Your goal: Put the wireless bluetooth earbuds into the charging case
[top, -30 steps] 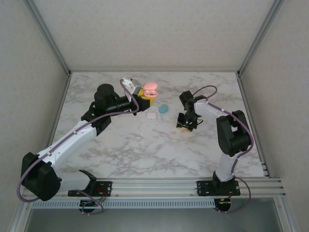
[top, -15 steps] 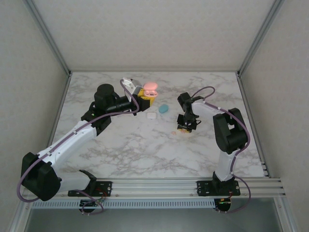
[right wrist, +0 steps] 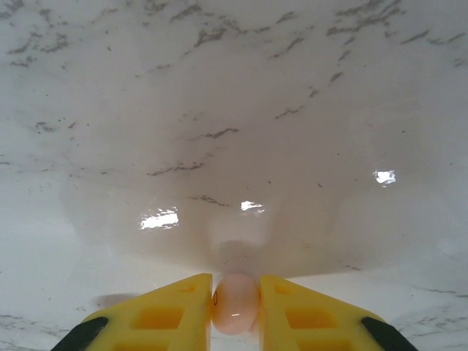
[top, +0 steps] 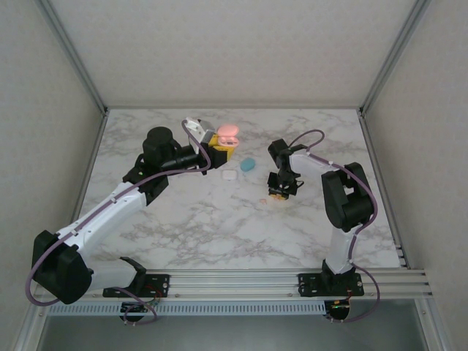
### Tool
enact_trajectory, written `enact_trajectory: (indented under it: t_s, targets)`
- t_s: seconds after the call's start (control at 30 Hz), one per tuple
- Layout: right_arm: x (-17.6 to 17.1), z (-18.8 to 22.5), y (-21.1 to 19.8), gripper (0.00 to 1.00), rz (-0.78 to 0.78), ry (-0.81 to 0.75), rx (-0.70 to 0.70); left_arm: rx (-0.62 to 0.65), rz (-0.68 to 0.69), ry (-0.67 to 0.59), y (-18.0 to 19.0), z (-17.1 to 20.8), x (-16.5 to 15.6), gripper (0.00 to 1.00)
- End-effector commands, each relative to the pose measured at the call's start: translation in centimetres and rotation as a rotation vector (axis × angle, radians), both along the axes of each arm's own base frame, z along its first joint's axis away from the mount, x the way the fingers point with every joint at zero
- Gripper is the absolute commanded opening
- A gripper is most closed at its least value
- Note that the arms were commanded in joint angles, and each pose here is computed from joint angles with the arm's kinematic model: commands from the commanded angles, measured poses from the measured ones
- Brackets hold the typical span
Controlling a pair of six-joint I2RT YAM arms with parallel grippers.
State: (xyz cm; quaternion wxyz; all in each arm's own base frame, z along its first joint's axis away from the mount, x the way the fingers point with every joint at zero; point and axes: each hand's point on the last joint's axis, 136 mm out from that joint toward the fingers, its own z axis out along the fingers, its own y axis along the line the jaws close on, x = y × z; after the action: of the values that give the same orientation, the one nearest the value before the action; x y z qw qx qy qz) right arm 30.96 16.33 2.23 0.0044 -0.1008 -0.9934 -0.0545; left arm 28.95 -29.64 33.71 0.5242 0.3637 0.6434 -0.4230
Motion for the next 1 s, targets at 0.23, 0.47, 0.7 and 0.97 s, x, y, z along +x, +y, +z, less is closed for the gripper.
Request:
enact_trajectory:
  t_s: [0.23, 0.47, 0.7, 0.97]
  targets:
    - [0.9, 4.5, 2.6, 0.19, 0.107, -0.118, 0.152, -0.018, 0.034, -0.028, 0.8, 1.5, 0.9, 0.13]
    - [0.9, 19.3, 9.3, 0.21, 0.291, -0.362, 0.763, -0.031, 0.081, -0.015, 2.4, 1.2, 2.2, 0.13]
    - [-2.7, 30.4, 11.9, 0.21, 0.516, -0.428, 1.116, -0.029, 0.075, -0.012, 2.6, 0.9, 2.7, 0.13]
    - [-4.7, 36.6, 12.1, 0.22, 0.624, -0.493, 1.269, -0.028, 0.024, -0.032, 1.8, 0.8, 1.8, 0.13]
